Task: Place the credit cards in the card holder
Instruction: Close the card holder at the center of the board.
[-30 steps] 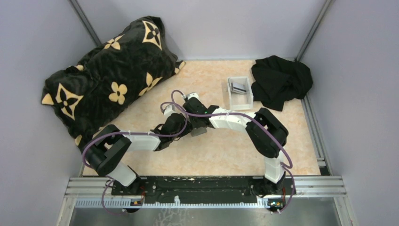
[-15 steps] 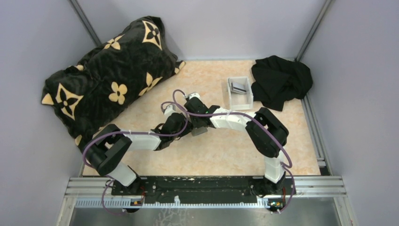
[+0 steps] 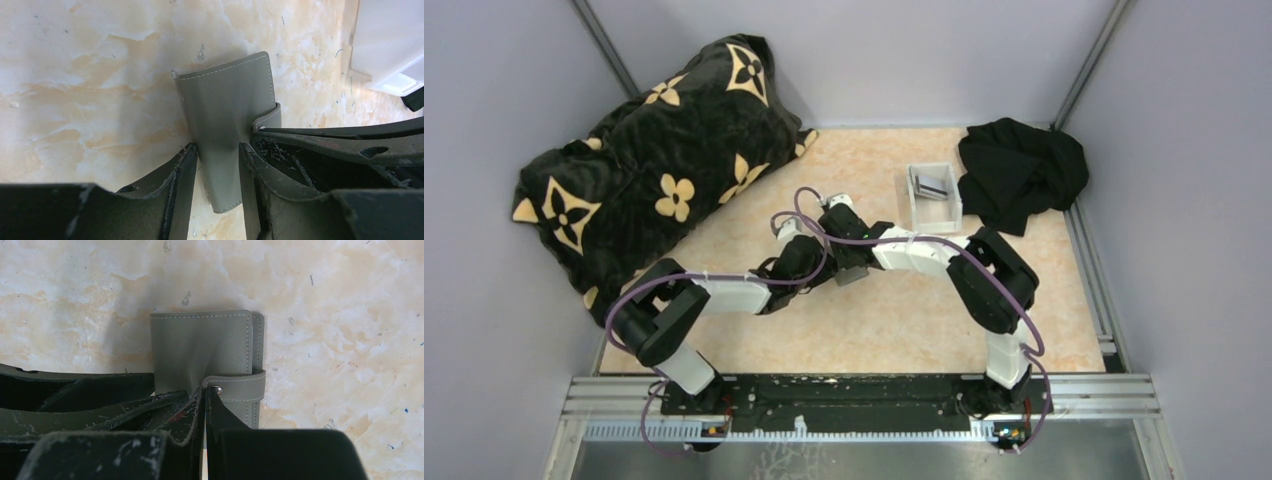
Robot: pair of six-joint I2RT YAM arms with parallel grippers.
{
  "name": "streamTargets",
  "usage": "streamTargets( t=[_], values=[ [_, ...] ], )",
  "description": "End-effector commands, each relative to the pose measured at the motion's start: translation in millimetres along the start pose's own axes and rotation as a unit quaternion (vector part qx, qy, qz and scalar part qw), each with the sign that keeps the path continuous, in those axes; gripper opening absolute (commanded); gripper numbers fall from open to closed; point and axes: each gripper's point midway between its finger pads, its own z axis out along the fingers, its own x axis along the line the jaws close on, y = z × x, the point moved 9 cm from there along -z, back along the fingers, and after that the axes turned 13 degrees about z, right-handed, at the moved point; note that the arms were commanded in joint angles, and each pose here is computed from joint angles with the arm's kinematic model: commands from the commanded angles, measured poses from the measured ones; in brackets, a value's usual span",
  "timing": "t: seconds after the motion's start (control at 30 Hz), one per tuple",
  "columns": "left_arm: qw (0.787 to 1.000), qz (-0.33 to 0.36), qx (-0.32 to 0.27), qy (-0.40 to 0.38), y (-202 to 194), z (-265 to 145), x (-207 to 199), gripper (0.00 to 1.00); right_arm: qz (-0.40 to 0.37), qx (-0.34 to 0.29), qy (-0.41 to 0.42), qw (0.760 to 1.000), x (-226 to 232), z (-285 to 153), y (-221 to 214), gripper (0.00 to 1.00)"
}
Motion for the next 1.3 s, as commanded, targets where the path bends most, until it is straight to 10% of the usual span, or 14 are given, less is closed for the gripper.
streamTargets(
  t=[0.0,0.53,0.87,1.27],
  values=[
    [0.974,0.067,0.174,0.133,-65.5,-12.2,63.3,0.45,0.012,-0.039,0.033,0.999,8.1,-18.4,19.5,0.00],
    [0.962,0.061,0.208,0.169,-71.5,-13.1,67.1,0.46,0.026,-0.039,0.036,0.998,-2.8,-14.1,20.8,0.00],
    [0.961,0.060,0.209,0.171,-71.2,-12.1,66.1,0.23,0.035,-0.024,0.034,0.999,-10.2,-3.7,11.7,0.00],
    [0.959,0.062,0.216,0.175,-72.3,-10.4,66.1,0.20,0.051,-0.019,0.028,0.998,-19.7,1.2,10.6,0.00]
  ],
)
